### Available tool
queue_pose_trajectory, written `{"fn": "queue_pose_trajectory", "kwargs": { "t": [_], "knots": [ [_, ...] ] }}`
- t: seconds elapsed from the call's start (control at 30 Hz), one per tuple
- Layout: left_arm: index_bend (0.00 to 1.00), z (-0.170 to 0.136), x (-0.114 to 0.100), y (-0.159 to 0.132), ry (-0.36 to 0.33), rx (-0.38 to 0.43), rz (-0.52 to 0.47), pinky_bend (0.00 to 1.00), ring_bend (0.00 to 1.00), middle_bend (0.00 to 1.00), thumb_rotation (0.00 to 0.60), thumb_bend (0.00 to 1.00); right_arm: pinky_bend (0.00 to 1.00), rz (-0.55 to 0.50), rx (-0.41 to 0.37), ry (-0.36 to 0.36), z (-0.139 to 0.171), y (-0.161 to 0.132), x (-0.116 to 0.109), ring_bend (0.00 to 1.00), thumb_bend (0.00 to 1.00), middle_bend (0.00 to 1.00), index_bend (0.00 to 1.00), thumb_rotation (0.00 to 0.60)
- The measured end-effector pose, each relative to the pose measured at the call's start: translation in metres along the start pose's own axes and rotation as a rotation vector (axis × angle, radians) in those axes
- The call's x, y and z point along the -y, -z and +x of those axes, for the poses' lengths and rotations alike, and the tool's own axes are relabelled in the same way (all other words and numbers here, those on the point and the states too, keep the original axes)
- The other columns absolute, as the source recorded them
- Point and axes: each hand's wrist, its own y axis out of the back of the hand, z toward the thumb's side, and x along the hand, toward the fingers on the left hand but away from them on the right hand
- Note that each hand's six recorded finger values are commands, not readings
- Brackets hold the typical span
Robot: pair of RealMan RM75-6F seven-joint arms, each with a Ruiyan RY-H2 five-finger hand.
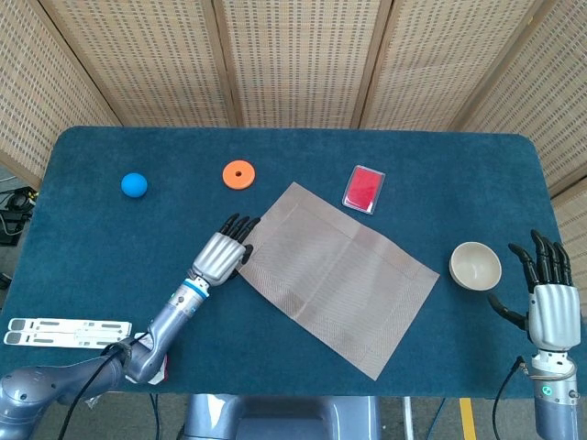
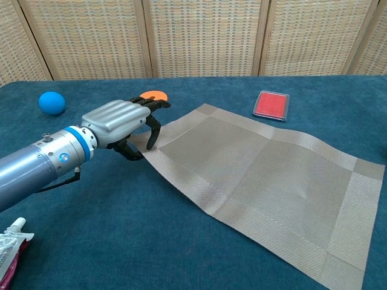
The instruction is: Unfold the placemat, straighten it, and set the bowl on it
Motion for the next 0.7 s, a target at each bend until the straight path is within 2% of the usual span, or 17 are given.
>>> {"fn": "queue_pose_trajectory", "kwargs": {
  "t": [0.3, 0.7],
  "knots": [
    [0.6, -0.046, 0.0, 0.008, 0.069, 0.015, 0.029, 0.0, 0.0, 0.0, 0.6, 0.64, 0.0, 0.001, -0.03, -0.01, 0.004, -0.01, 0.002, 0.0, 0.28, 0.0, 0.21, 0.6],
    [0.6, -0.103, -0.006, -0.03, 0.152, 0.15, 0.006, 0.0, 0.0, 0.0, 0.6, 0.64, 0.0, -0.003, -0.041, -0.005, 0.007, -0.014, 0.0, 0.0, 0.28, 0.0, 0.21, 0.6]
  ]
}}
